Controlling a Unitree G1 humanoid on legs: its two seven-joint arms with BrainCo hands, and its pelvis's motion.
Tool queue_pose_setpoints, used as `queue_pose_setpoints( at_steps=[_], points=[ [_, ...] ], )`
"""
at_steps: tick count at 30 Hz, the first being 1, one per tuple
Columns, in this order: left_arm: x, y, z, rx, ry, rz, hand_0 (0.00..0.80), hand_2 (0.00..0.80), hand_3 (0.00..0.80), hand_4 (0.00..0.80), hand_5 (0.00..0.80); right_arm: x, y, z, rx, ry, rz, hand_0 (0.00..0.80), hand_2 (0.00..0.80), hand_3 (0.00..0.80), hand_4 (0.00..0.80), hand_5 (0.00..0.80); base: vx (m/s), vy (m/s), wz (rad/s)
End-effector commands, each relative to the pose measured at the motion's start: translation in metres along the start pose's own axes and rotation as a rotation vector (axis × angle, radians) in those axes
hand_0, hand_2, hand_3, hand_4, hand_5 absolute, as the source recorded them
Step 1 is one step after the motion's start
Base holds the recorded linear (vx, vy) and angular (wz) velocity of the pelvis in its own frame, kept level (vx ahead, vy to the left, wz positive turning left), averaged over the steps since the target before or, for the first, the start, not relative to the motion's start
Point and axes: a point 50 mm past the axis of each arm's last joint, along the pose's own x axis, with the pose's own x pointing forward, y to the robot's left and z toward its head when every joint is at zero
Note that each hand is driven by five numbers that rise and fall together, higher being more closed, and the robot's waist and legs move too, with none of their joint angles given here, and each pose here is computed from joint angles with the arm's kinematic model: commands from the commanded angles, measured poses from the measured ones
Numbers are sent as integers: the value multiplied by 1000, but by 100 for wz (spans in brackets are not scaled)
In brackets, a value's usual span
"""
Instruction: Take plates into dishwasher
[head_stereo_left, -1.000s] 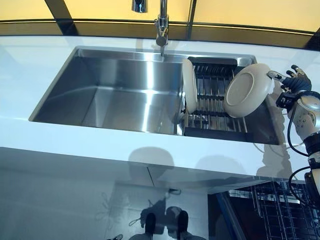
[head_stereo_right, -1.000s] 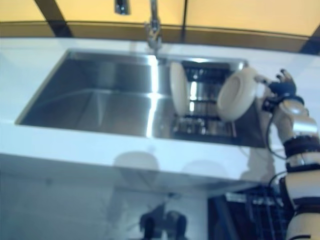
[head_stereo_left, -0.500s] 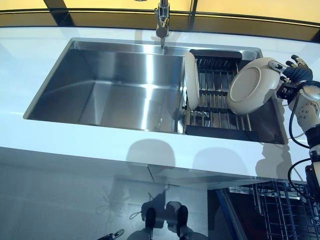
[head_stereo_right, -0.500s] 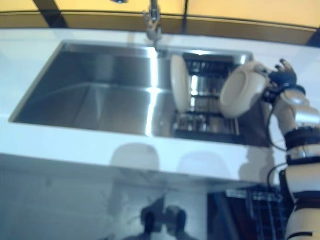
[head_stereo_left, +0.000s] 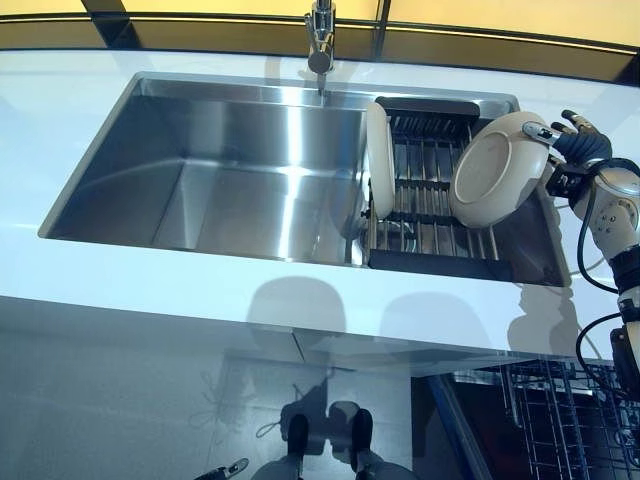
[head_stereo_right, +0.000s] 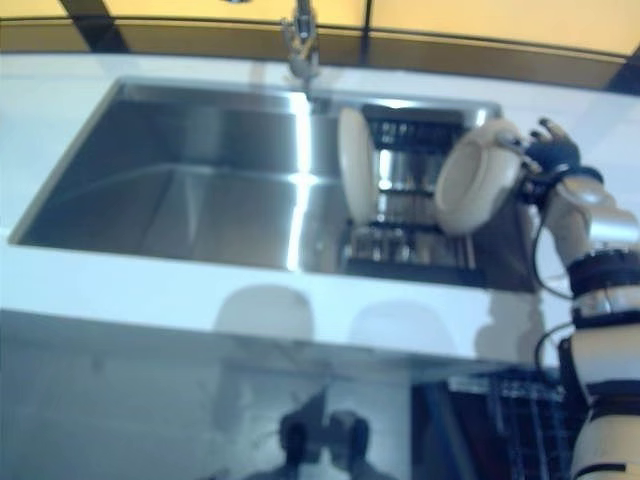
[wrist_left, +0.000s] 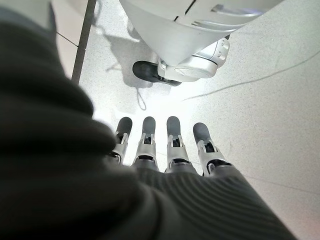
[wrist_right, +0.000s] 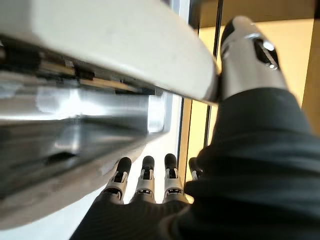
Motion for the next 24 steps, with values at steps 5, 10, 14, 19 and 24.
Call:
queue_pose_setpoints(
  at_steps=[5,10,14,19,24],
  points=[
    [-1,8,-3,55,21,31,0,0,0,0,0,1,34,-6,-139,112,199,0,0,0,0,0,0,0,0],
    [-2,11,-3,49,23,39,0,0,0,0,0,-2,41,-18,-236,212,283,0,0,0,0,0,0,0,0],
    [-2,12,-4,42,25,42,0,0,0,0,0,-3,35,-27,-430,308,300,0,0,0,0,0,1,4,-1],
    [-3,13,-6,43,27,46,0,0,0,0,0,-2,24,-21,-633,390,266,800,800,800,800,800,0,0,0],
    [-3,13,-3,42,21,50,0,0,0,0,0,2,17,-1,-770,384,143,800,800,800,800,800,0,0,0]
  ],
)
